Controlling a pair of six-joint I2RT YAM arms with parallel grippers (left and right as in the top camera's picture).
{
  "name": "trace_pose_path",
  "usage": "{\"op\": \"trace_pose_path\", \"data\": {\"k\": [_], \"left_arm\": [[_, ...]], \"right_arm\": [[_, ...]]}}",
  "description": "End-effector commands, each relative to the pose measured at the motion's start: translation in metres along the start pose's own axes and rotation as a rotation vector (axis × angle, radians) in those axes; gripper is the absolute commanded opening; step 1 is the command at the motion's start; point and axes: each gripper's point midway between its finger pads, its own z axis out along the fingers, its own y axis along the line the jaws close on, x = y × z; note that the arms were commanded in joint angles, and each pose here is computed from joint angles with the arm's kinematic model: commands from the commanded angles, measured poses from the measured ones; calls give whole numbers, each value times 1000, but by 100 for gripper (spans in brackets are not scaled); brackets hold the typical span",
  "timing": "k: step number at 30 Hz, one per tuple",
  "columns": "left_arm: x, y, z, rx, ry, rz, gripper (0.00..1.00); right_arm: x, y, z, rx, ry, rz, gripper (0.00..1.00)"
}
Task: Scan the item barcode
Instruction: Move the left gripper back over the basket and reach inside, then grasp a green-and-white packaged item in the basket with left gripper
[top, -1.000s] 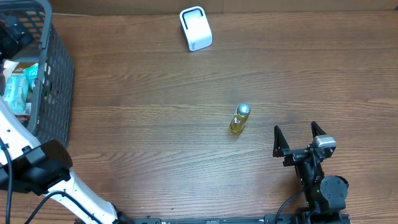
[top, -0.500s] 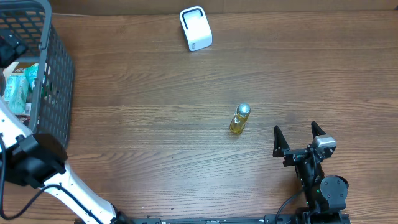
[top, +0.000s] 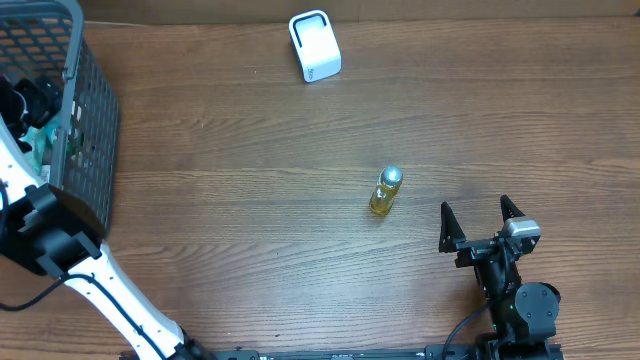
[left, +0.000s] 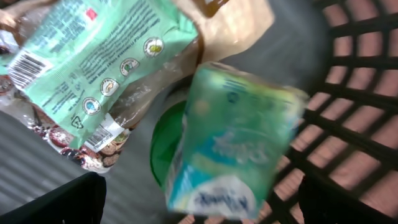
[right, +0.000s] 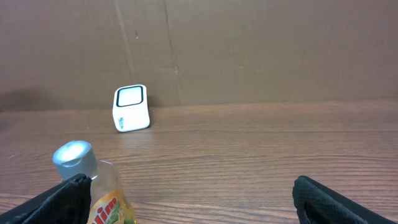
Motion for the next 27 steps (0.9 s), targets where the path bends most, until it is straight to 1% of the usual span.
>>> {"op": "trace_pose_path", "data": {"k": [1, 5, 6, 8, 10, 12, 13, 18, 27], "left_arm": [[2, 14, 18, -59, 35, -2, 100], [3, 17, 27, -75, 48, -1, 100], [3, 16, 28, -76, 51, 0, 96], [4, 17, 28, -76, 54, -1, 86], [6, 17, 28, -78, 61, -1, 79], [8, 18, 28, -81, 70, -1, 78], [9, 18, 28, -82, 75, -2, 78], [12, 19, 27, -85, 86, -2, 86], [12, 16, 30, -84, 86, 2, 96]], "right_arm": [[3, 0, 0, -2, -1, 7, 100], [3, 0, 0, -2, -1, 7, 100], [3, 0, 0, -2, -1, 7, 100], [3, 0, 0, -2, -1, 7, 100], [3, 0, 0, -2, -1, 7, 100], [3, 0, 0, -2, -1, 7, 100], [3, 0, 0, -2, -1, 7, 100], [3, 0, 0, -2, -1, 7, 100], [3, 0, 0, -2, -1, 7, 100]]}}
